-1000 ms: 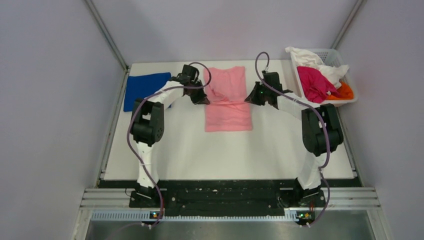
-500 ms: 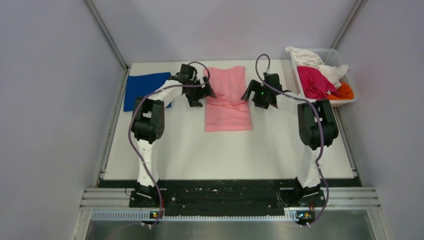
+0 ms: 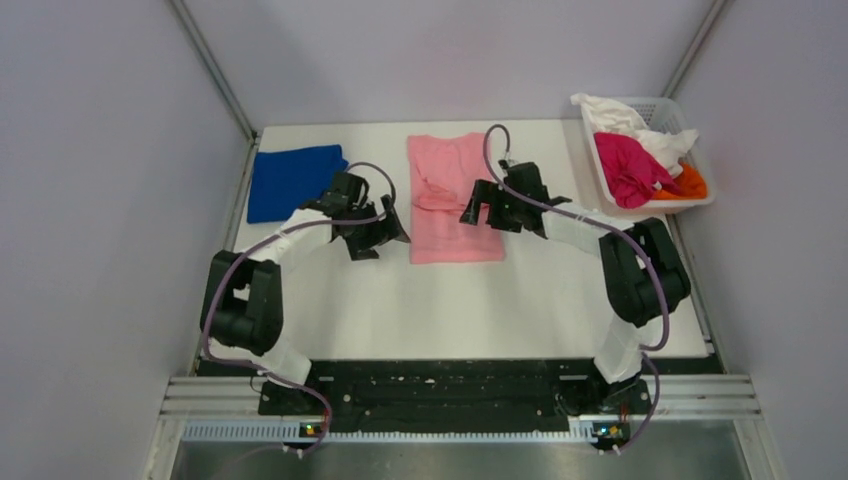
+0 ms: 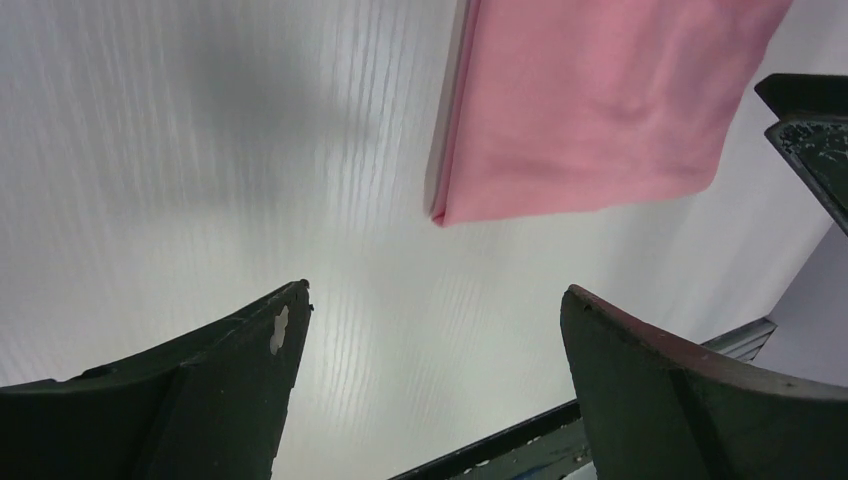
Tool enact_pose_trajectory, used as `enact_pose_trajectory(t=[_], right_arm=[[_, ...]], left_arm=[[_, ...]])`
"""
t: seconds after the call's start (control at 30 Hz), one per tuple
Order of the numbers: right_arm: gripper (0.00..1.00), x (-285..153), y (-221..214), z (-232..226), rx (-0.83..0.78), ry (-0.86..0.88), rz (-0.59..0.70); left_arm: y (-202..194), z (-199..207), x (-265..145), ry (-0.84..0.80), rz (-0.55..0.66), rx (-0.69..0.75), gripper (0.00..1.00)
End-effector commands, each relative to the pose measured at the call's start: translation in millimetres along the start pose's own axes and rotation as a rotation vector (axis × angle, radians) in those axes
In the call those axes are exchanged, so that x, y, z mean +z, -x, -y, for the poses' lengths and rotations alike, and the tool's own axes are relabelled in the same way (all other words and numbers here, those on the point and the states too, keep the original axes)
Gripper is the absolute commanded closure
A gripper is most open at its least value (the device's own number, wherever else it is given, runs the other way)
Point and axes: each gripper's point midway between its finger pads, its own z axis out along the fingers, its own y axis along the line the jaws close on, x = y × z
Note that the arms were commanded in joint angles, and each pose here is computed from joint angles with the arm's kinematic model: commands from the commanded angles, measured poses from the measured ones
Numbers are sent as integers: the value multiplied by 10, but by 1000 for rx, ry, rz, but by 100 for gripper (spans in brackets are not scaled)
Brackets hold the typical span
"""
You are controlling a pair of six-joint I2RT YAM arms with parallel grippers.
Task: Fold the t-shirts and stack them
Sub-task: Fold the folded rectangular tshirt in 1/3 of the way, then grab one side of the 2/3 rectangular tshirt with both arms
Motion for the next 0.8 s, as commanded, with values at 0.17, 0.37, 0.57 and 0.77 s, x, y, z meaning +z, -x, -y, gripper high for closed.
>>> enact_pose_trajectory(t=[0.17,0.37,0.57,0.77], right_arm=[[1,426,474,-480,-112,93,96],[1,928,981,-347,-114,-26,156],[1,625,1211,-324,-105,-59,220],[1,-96,830,-144,-45,-110,245]], left_arm=[[-313,-133,-207,-34,35,-5,1],[-359,-153,-234,-22,26,-17,1],[-388,-60,-245,-36,30,2,1],[-357,146,-6,-69,5,22,5]])
